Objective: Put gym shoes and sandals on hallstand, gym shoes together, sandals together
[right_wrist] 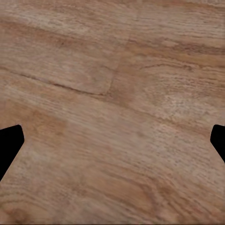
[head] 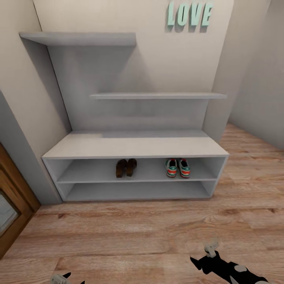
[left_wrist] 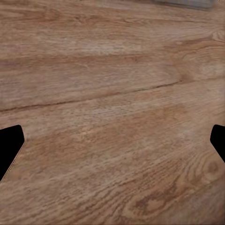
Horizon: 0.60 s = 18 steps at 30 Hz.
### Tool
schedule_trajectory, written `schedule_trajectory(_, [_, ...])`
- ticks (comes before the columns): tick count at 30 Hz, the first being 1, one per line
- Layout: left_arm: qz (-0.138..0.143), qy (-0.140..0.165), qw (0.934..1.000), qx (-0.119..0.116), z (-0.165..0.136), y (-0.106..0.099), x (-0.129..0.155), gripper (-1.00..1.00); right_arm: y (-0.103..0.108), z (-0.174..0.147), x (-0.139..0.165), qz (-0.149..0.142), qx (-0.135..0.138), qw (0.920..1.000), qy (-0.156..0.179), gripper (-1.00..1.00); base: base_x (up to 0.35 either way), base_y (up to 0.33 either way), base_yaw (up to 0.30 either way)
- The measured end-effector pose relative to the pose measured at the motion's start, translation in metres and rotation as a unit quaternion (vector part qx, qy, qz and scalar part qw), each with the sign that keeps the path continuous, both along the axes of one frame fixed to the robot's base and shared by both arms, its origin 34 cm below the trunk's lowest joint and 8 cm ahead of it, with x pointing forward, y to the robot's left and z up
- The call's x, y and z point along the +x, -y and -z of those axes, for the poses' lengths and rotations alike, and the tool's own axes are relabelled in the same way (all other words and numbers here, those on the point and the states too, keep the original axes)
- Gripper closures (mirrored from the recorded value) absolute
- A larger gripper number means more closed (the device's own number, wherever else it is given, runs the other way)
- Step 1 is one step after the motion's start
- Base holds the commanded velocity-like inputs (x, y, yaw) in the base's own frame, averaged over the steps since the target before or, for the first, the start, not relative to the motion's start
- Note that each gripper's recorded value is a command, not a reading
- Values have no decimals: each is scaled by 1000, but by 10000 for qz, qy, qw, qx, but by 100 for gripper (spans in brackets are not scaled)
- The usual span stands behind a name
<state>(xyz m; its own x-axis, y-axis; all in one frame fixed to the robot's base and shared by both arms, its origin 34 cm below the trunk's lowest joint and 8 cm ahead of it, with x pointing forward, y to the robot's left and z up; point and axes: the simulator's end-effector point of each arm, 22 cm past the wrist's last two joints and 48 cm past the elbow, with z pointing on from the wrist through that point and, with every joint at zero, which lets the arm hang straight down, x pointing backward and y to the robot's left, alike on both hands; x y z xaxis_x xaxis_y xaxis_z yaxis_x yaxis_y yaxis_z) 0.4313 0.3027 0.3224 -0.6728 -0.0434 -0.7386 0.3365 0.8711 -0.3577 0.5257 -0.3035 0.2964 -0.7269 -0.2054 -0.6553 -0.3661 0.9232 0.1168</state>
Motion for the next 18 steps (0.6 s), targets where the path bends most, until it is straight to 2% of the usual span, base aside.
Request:
schedule_trajectory(5, [-170,11,9998,32,-11,-9,3,-100,-2,-2,-19,-72,23,10000,5,-100,0,0,0])
schedule_trajectory(7, [-400,39,9992,42,-16,-20,6,-100,-5,2,-40,-123,41,9999,-42,-100,0,0,0])
schedule_trajectory(10, [-504,54,9987,41,-24,-25,8,-100,-6,-2,-45,-121,46,9999,-67,-100,0,0,0])
schedule_trajectory(18, [-993,81,9950,36,-42,-50,7,-100,-7,-14,-53,-122,49,9998,-133,-100,0,0,0])
